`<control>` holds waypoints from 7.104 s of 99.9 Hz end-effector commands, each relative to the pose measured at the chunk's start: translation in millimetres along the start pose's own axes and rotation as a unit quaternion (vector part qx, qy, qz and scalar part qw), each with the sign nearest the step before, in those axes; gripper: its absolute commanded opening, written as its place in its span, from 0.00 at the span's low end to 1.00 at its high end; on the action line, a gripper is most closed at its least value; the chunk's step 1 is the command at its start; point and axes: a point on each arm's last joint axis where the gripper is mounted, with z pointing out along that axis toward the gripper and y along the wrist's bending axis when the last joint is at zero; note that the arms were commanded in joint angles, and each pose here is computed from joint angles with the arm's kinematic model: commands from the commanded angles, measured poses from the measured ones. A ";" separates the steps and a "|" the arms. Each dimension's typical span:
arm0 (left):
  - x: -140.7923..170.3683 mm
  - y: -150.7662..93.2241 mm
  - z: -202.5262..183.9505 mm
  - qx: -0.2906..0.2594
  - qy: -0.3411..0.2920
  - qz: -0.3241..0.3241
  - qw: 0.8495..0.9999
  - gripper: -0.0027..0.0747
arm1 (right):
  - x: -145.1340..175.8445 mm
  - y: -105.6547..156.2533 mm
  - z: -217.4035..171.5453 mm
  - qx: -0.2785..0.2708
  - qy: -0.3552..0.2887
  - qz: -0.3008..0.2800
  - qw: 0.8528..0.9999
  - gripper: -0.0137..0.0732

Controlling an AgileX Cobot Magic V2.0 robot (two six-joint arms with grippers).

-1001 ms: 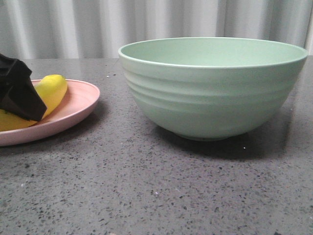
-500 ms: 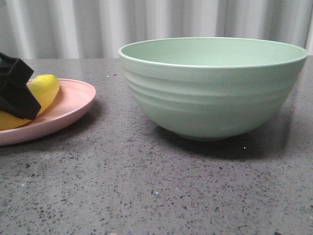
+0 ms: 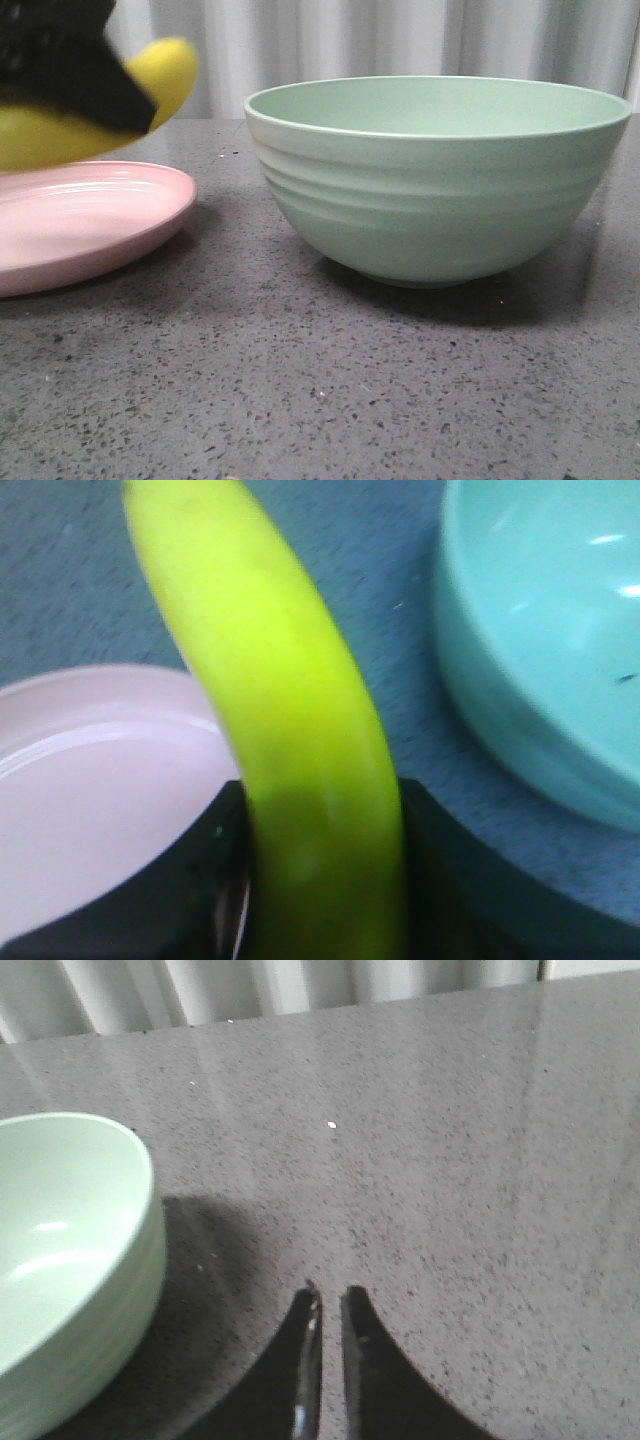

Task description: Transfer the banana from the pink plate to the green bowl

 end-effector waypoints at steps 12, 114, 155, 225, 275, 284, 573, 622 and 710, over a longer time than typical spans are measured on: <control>-31.2 -40.3 -31.0 0.068 -0.093 0.037 0.993 0.01 | -42.1 14.6 -16.4 -0.058 -0.049 0.005 0.997 0.44; -25.0 -88.0 -39.1 0.151 -0.107 0.084 0.979 0.01 | -70.1 156.6 91.5 -0.309 0.068 0.160 0.935 0.55; -26.6 -88.5 -43.3 0.157 -0.112 0.072 0.979 0.01 | -73.5 160.3 100.5 -0.302 0.066 0.163 0.937 0.55; -28.1 -87.2 -55.8 0.166 -0.124 0.061 0.976 0.02 | -65.8 163.6 109.7 -0.294 0.084 0.158 0.939 0.27; -31.6 -83.8 -72.3 0.168 -0.155 0.061 0.972 0.58 | -83.7 146.1 99.6 -0.286 0.035 0.154 0.945 0.08; -32.5 -82.1 -82.1 0.171 -0.169 0.060 0.969 0.58 | -94.8 132.5 95.0 -0.272 -0.006 0.132 0.953 0.08; 126.7 -15.1 -127.8 0.151 -0.352 0.090 0.919 0.01 | 32.7 27.8 15.2 -0.187 -0.238 -0.062 0.951 0.08; 138.8 -12.6 -121.7 0.150 -0.344 0.092 0.922 0.01 | 33.2 27.7 15.3 -0.187 -0.238 -0.062 0.951 0.08; 155.7 30.0 -126.6 -0.136 -0.568 0.047 0.810 0.01 | 33.2 27.7 15.3 -0.187 -0.238 -0.062 0.951 0.08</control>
